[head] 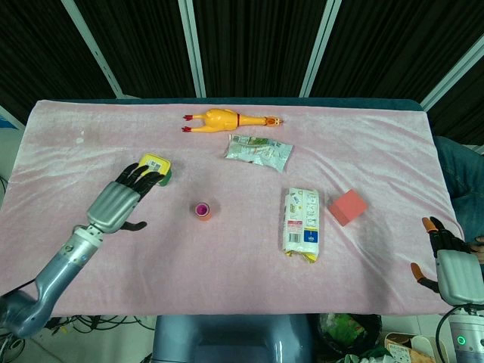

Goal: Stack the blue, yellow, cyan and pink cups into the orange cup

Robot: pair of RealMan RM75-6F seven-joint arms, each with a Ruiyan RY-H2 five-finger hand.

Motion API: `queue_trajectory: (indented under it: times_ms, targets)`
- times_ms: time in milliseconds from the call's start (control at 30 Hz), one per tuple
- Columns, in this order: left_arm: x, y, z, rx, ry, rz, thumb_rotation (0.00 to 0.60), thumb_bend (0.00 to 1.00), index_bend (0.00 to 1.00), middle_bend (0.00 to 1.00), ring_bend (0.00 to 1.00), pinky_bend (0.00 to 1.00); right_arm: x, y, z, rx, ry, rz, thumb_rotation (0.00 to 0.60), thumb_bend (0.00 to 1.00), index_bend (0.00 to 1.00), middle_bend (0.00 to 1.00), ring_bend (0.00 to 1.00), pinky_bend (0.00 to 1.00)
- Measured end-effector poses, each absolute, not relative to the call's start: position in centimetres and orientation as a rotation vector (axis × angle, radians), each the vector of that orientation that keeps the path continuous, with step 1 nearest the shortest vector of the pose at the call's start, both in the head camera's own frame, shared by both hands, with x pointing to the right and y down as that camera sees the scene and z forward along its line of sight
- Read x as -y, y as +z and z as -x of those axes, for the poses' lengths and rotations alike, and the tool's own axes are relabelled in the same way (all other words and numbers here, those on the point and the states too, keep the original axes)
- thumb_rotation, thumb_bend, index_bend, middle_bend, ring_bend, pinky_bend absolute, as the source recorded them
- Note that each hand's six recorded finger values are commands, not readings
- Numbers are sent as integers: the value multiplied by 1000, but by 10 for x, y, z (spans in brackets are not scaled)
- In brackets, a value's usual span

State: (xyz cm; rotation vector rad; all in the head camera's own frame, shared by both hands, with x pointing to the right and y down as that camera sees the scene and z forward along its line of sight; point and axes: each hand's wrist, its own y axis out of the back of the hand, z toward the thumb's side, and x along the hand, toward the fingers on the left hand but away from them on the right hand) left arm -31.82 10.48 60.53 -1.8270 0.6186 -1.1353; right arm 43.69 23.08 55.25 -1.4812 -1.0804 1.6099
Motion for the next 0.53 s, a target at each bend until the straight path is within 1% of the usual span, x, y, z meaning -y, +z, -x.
queue_trajectory:
  times_ms: [67,267,433,533]
  targets:
    - [-116,595,336,-646,-1170,1801,600,38,86,114,0,23,-231,552,-436,1077,1608,1479,600,235,57,62,167,228]
    - [-149,574,379,-694,-1242,1743,600,37,87,113,0,23,-231,552,-436,1081,1598,1473,600,235,56,62,167,228]
    - [-181,568,412,-735,-1322,1716,600,37,88,111,0,24,-230,549,-436,1090,1581,1470,600,235,55,60,166,228]
    - [-193,566,425,-779,-1349,1718,600,37,88,111,0,25,-229,548,-436,1096,1568,1466,600,234,51,59,164,228]
